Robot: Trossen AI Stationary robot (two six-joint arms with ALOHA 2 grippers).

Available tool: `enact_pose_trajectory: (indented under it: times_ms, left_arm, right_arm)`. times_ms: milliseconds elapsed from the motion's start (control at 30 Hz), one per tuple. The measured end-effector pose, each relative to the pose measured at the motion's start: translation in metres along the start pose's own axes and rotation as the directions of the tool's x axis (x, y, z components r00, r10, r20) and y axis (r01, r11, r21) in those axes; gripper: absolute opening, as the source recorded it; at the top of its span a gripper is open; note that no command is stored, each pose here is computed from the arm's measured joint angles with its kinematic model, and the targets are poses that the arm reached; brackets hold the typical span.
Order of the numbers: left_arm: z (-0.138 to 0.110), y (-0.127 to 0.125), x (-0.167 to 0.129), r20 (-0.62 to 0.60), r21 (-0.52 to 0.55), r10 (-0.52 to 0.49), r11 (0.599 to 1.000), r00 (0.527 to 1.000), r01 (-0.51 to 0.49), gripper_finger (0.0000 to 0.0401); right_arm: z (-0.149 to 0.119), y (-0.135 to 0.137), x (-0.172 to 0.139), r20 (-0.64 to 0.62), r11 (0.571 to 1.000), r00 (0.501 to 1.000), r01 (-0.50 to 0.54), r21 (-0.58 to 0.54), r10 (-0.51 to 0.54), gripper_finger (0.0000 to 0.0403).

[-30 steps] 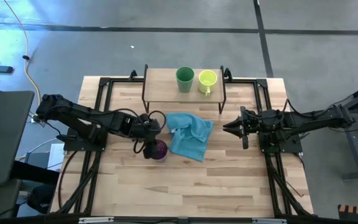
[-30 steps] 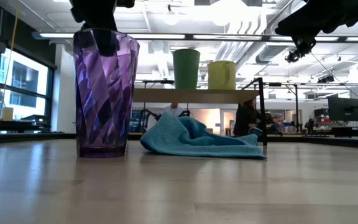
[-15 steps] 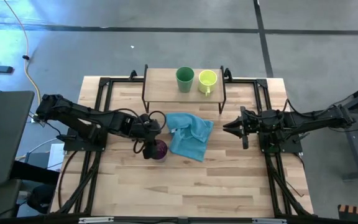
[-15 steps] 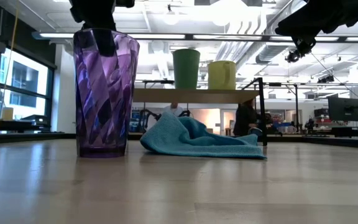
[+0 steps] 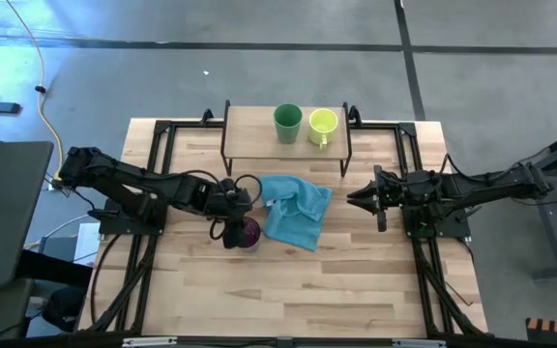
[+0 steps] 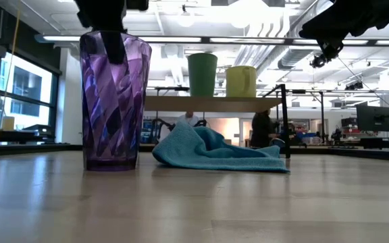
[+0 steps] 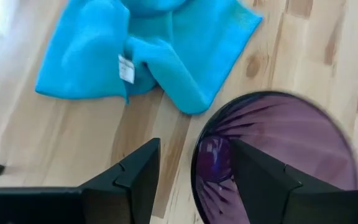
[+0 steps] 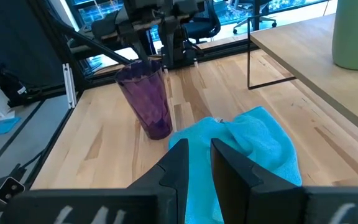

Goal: Stack small to large cups/mugs on shelf
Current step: Put the violet cup on the shelf

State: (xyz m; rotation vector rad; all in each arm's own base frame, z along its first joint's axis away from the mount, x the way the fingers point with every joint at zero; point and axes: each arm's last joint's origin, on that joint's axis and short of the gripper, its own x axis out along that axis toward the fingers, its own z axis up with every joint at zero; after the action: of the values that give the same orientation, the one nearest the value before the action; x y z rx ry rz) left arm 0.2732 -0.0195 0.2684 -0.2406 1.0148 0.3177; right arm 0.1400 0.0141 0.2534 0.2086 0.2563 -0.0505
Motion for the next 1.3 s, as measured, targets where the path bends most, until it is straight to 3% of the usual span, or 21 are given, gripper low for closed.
enact_pose_trajectory:
  times_ms: [733,1067,1300]
  left_arm:
    - [0.0008,-0.0025,0.011,-0.017,0.011,0.018,1.0,1.0,-0.017,0.0177]
    - [0.0009,-0.0025,0.011,-0.016,0.011,0.017,1.0,1.0,-0.017,0.0095]
    - [0.0012,-0.0026,0.011,-0.013,0.01,0.016,1.0,1.0,-0.016,0.0065]
  right_arm:
    - [-0.0013,-0.0003,-0.0001,-0.015,1.0,1.0,0.003,0.013,-0.003,0.0057]
    - [-0.0014,-0.0003,-0.0001,-0.015,1.0,1.0,0.002,0.016,-0.002,0.0057]
    - [-0.0014,-0.0003,-0.0001,-0.015,1.0,1.0,0.002,0.016,-0.002,0.0057]
